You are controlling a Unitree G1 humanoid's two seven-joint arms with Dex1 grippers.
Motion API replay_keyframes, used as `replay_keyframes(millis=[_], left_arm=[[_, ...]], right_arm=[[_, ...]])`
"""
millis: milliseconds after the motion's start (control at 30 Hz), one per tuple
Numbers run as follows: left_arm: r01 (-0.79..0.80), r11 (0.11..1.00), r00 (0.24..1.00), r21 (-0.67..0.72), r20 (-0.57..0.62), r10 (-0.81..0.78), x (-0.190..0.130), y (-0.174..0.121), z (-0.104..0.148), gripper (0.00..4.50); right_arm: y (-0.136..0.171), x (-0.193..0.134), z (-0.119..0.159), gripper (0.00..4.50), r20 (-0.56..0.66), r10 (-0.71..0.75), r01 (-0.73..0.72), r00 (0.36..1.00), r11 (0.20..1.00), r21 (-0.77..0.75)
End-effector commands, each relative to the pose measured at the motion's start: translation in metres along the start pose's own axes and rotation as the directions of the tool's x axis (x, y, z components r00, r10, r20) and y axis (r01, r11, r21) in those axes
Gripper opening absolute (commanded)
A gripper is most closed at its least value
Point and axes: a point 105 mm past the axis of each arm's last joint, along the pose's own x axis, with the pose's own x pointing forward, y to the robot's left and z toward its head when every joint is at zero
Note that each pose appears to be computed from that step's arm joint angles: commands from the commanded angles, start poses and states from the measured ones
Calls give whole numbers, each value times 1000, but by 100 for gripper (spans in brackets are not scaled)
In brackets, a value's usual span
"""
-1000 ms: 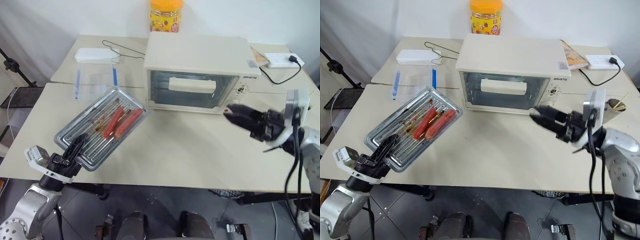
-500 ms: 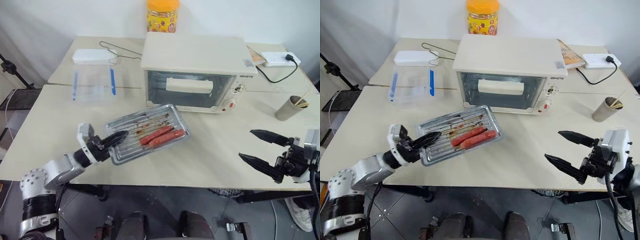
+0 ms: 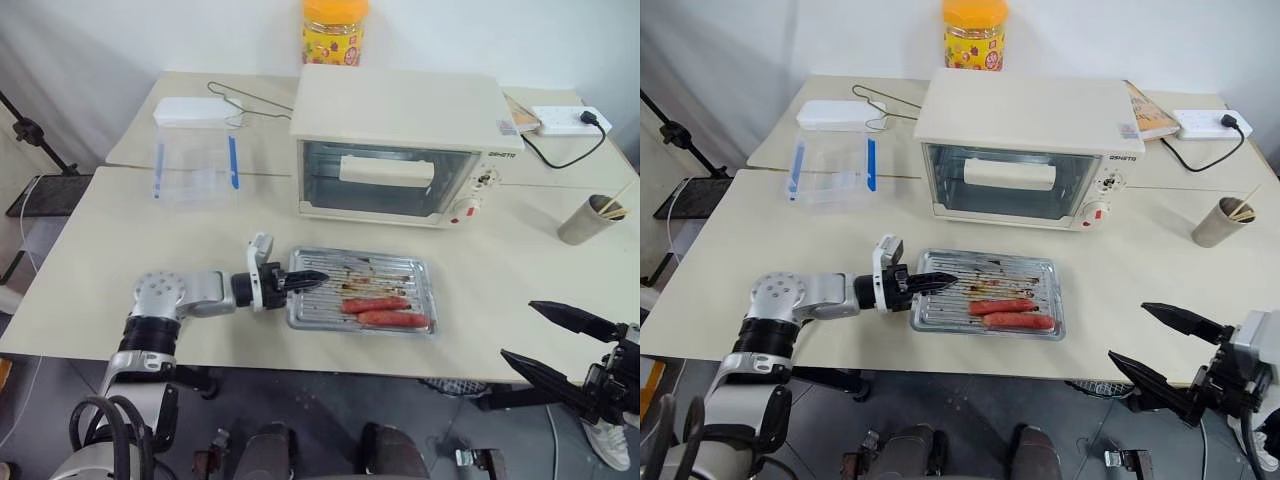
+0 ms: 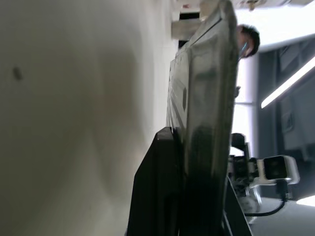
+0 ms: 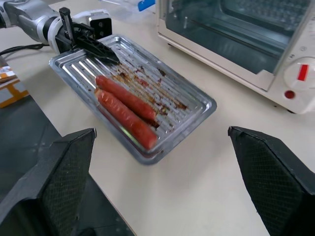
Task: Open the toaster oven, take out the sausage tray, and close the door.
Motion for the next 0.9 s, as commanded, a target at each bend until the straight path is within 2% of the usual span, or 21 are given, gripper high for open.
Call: replay_keyframes(millis=[33, 267, 400, 600, 800, 833, 900], left_arm=[[-9, 1000, 1000, -20, -25, 8, 12, 10, -3, 0], [-80, 996, 996, 30, -32, 81, 29, 19, 0, 0], [-77, 991, 997, 106, -15, 79, 28, 14, 7, 94], [-120, 957, 991, 263, -27, 131, 18, 14, 6, 286], [-177, 891, 983, 418, 36, 178, 3, 15, 14, 448], [-194, 807, 981, 557, 87, 176, -14, 14, 19, 448], [-184, 651, 982, 736, 107, 156, -35, 8, 17, 448]], right_arm=[[5, -5, 9, 448, 23, -7, 8, 1000, 1000, -31], [9, -5, 4, 448, 25, -8, 8, 1000, 1000, -18], [6, -2, 1, 450, 30, 2, -2, 1000, 1000, -12], [4, 5, -1, 450, 41, 30, -29, 999, 1000, -11], [3, 11, -3, 450, 49, 56, -56, 997, 998, -8], [2, 15, -5, 450, 52, 69, -69, 996, 998, -8], [2, 20, -8, 450, 55, 91, -91, 994, 996, -6]])
